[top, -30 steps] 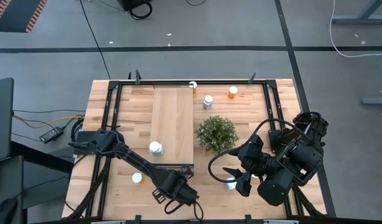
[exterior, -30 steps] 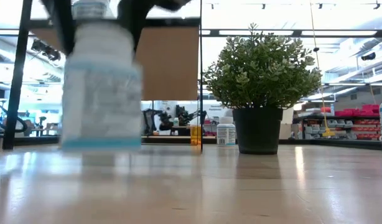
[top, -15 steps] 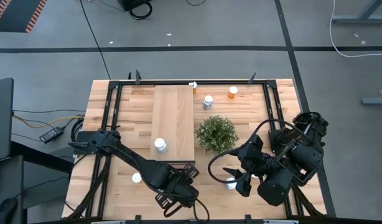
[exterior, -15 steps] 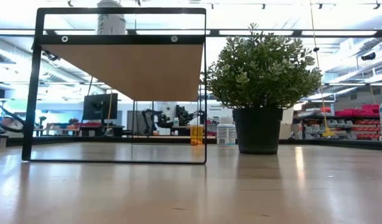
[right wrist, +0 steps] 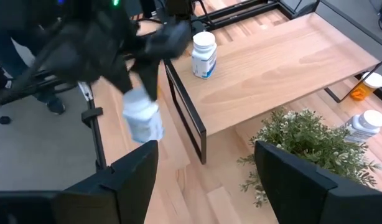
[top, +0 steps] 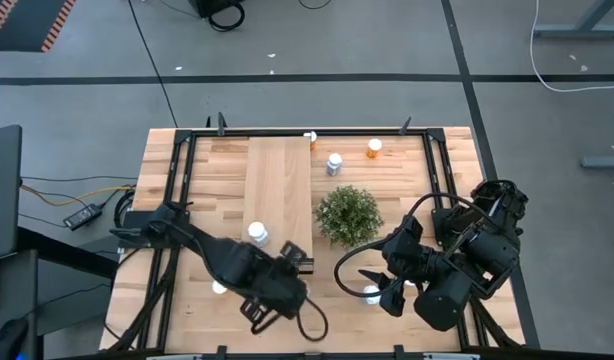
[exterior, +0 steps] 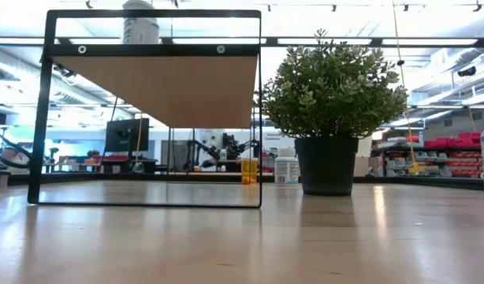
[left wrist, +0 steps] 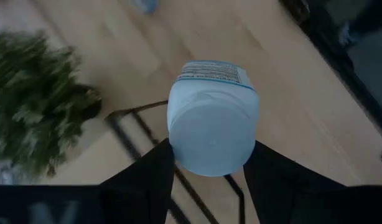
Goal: Pick and place medicine bottles onto shelf by color
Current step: Put the bottom left white pill bottle on the shelf aligned with the other white pill bottle
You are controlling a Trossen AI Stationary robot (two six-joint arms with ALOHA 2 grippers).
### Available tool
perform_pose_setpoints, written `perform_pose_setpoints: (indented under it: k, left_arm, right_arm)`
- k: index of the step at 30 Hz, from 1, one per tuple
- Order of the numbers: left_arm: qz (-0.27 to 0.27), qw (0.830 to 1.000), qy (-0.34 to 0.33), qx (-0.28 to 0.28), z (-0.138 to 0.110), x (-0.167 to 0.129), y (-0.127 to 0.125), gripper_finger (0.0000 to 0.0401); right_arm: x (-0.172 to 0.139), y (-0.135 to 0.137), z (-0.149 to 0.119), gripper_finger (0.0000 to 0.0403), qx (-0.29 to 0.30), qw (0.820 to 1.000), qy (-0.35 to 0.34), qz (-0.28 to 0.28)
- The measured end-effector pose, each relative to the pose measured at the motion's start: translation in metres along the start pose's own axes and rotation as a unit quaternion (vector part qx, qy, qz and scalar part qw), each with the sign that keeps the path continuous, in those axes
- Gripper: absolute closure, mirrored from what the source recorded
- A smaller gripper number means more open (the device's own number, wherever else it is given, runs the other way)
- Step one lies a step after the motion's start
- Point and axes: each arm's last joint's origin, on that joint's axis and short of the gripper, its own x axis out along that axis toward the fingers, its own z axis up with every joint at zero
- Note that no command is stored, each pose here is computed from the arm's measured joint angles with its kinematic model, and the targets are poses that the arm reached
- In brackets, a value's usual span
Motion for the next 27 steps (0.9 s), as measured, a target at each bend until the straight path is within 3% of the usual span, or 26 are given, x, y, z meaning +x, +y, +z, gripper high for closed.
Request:
perform_pose_setpoints:
  k: [5,13,19,27]
  left_arm:
    - [0.031,0.996,-0.024,-0.080,-0.018,-0.030,0.027,0.0219]
    - [0.089,0.981,-0.010,-0.173,-0.055,-0.053,0.087,0.0216]
    - [0.117,0.971,-0.014,-0.206,-0.084,-0.070,0.126,0.0218]
    - [0.145,0.959,0.014,-0.243,-0.115,-0.069,0.171,0.0219]
  right_arm:
    - [0.000,0.000,0.000,0.0130,-0.010,1.000,-0.003,-0.002]
    - [0.000,-0.002,0.003,0.0130,-0.025,0.998,-0.042,-0.028]
    - [0.008,-0.007,0.010,0.0130,-0.036,0.997,-0.046,-0.046]
    - [0.024,-0.026,0.031,0.0130,-0.030,0.992,-0.071,-0.100]
